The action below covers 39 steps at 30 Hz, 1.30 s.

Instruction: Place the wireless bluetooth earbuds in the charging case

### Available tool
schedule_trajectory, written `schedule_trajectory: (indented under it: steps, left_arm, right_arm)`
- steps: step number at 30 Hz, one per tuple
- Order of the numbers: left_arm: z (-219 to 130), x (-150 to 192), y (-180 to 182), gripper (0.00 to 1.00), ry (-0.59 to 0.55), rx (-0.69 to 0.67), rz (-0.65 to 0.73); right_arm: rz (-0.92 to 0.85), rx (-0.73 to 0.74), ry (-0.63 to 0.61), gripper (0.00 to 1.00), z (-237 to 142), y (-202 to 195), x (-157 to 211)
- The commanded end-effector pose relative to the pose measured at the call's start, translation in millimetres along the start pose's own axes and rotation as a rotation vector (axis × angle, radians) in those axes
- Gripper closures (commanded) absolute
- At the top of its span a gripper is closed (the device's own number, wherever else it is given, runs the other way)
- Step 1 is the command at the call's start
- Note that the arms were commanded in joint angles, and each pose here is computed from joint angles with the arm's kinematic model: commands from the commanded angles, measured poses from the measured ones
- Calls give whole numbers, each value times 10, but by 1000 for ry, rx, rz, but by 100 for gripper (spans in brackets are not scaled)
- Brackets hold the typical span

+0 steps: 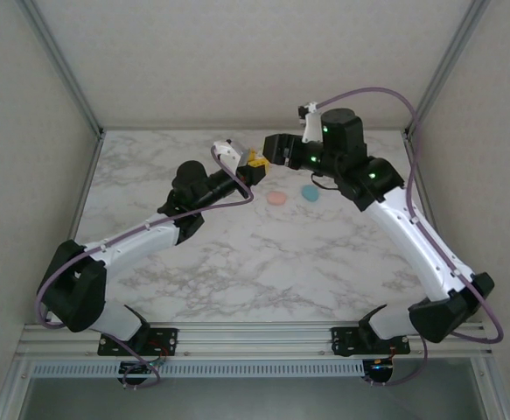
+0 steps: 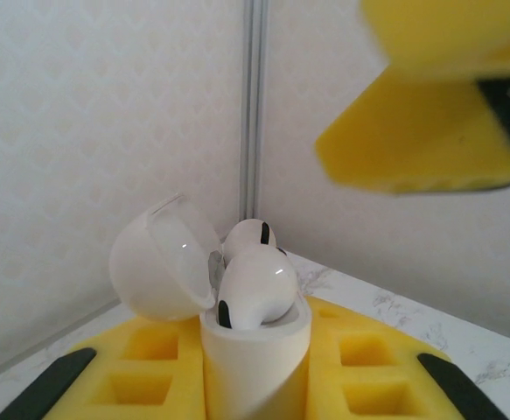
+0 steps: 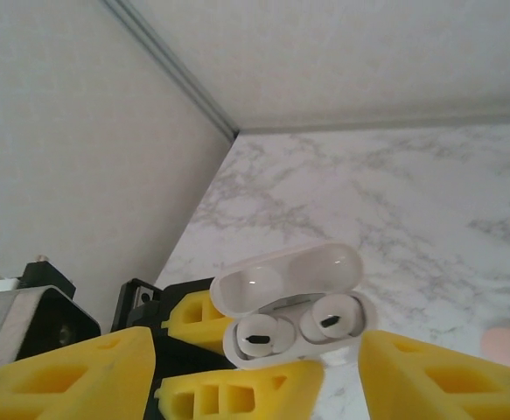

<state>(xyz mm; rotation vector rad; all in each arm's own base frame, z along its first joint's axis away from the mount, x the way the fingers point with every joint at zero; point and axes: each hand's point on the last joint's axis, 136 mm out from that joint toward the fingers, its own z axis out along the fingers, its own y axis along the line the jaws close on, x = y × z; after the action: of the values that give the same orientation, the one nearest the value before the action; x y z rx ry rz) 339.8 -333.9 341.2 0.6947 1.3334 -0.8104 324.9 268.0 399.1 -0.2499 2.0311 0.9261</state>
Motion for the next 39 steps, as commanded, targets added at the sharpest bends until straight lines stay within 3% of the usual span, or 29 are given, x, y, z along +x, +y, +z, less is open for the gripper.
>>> schedule_trajectory:
  steps: [1,5,11,17,23,39]
  left_arm:
    - [-66,-173,-127,99,-32,41,44]
    - [-75,-150,-177,99,-13,69,64]
    - [-76,-151,-276,99,16,128,72]
    - [-57,-159,-326,99,21,159,64]
    - [-42,-188,-370,99,27,188,63]
    - [-22,-155,-375,99,53,195,76]
  right_arm:
    - [-63,77,-102,32,-189,-83,-178]
    - [-26,156,-113,27,-285,-300,-247]
    - [148,126,77,25,-203,-655,-162]
    - [196,34,188,26,-27,-651,-116]
    - [211,59,322,27,180,-764,-5]
    - [259,32,497,36,393,-787,163]
